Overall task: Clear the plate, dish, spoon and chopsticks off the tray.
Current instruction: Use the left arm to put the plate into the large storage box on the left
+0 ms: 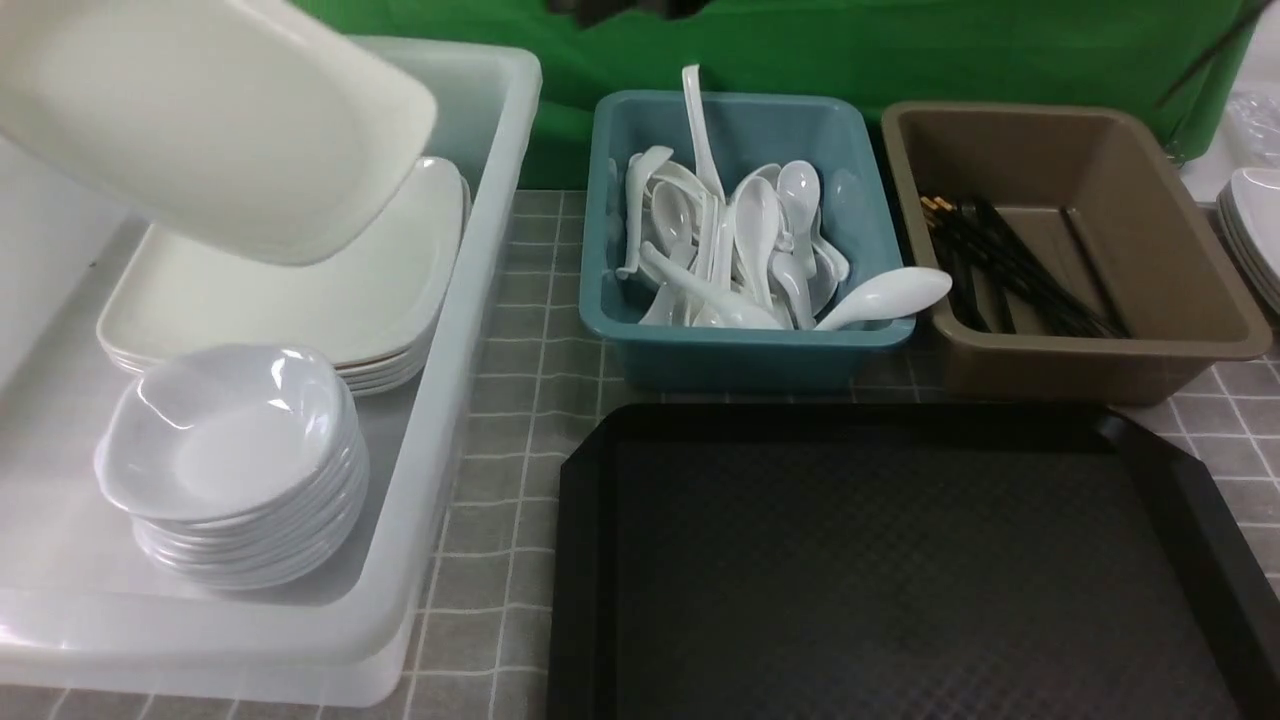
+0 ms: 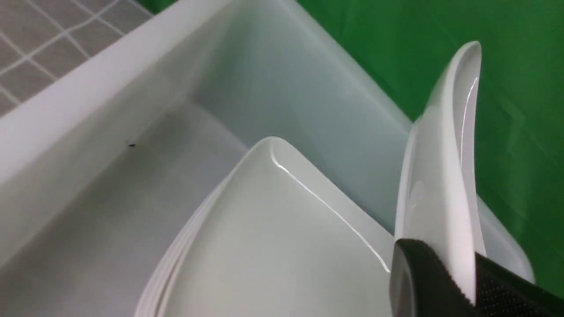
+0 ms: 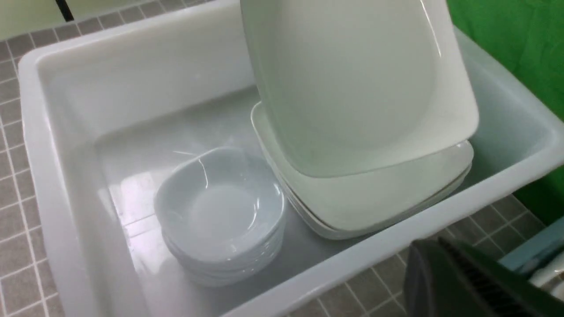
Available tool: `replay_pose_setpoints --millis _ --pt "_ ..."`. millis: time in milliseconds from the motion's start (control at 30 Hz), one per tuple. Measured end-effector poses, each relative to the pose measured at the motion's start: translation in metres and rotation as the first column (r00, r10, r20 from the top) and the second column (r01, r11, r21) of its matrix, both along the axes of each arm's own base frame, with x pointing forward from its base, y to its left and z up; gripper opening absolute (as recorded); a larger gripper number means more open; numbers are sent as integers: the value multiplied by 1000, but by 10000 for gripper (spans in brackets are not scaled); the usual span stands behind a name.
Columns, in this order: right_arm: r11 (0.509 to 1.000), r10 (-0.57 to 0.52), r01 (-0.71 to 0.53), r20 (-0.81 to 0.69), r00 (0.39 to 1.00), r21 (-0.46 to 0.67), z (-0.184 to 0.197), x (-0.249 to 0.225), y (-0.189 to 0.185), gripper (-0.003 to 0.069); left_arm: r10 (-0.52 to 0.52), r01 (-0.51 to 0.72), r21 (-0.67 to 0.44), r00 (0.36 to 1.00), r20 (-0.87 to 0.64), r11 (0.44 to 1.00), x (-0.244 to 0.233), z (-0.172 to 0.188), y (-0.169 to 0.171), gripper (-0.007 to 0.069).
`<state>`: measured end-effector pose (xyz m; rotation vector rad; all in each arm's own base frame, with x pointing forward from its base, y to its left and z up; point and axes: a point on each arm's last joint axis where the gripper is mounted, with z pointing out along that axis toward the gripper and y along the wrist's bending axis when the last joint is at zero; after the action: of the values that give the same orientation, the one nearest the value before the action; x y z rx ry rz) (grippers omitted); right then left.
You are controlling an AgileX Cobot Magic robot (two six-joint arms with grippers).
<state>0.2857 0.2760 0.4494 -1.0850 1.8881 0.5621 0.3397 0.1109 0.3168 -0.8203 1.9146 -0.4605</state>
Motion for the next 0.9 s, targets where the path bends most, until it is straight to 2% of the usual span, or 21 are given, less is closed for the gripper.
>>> replay_pose_setpoints --millis 267,433,533,733,900 --pt "1000 24 -24 -17 1000 -9 -14 2 17 24 10 -14 -38 993 -118 999 23 -57 -7 30" --pt "1000 23 -23 -13 1000 -2 -13 2 17 24 10 -21 -75 990 -142 997 29 -70 -10 61" --pt "1000 25 -26 -18 1000 -7 -13 1 17 24 -8 -4 -81 988 -155 997 29 -72 -12 151" --pt "999 23 -25 -70 997 -28 -16 -2 15 24 -69 65 -29 978 -195 997 26 -73 -14 410" --pt "999 14 -17 -99 995 -36 -11 -8 9 25 -114 128 54 971 -211 990 19 -59 -14 531"
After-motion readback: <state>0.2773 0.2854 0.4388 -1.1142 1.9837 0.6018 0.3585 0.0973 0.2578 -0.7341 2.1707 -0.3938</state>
